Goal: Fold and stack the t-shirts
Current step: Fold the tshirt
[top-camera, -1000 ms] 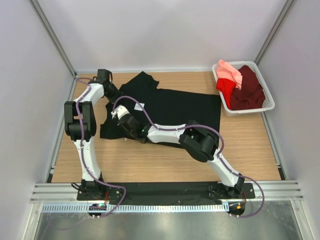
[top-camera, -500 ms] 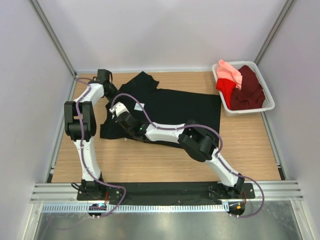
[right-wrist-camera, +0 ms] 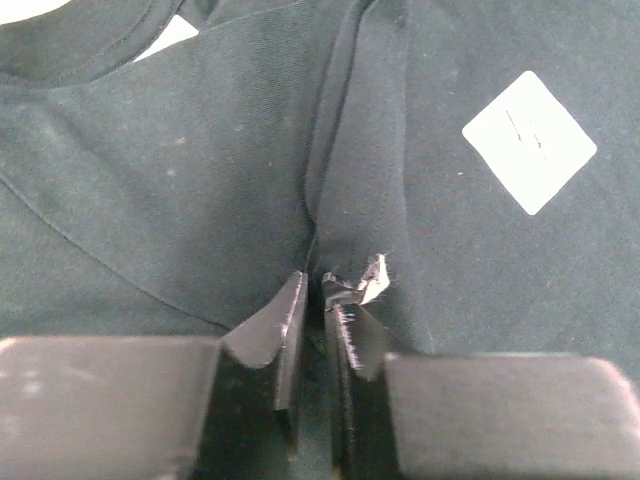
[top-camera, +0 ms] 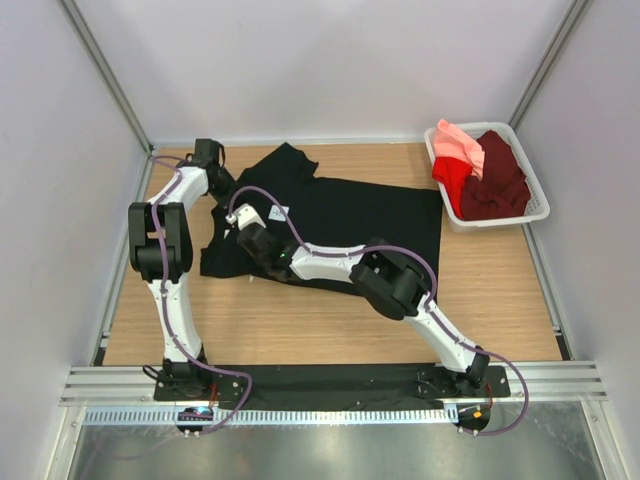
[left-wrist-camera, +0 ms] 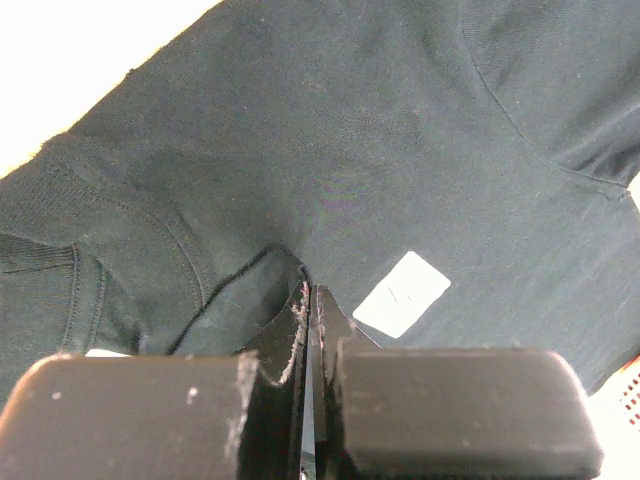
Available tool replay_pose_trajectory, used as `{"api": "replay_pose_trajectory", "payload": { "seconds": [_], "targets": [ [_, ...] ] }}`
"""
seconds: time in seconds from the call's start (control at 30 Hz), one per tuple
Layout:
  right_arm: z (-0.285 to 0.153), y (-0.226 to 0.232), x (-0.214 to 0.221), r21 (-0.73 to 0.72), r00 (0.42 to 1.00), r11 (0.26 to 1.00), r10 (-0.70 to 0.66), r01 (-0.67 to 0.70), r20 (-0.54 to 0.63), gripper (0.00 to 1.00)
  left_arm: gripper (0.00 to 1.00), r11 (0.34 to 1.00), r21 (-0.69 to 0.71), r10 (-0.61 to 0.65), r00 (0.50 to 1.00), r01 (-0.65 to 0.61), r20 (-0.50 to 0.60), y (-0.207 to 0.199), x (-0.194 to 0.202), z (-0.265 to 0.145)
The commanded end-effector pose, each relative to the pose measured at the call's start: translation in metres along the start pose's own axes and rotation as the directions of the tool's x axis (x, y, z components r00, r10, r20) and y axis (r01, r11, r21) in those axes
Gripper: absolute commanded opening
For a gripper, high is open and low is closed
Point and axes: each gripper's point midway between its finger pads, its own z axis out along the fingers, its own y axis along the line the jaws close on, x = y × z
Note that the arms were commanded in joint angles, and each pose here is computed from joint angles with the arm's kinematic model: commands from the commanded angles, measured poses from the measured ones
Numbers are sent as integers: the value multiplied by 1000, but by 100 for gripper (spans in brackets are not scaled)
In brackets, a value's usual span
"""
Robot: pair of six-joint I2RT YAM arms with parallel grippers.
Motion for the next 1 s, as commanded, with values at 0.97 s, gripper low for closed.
{"api": "replay_pose_trajectory", "payload": {
  "seconds": [0.97],
  "targets": [
    [-15,-75,-63,35,967,976,209,-216,148,1,4,998,30,45,997,-47,56,-18,-25,6]
  ]
}}
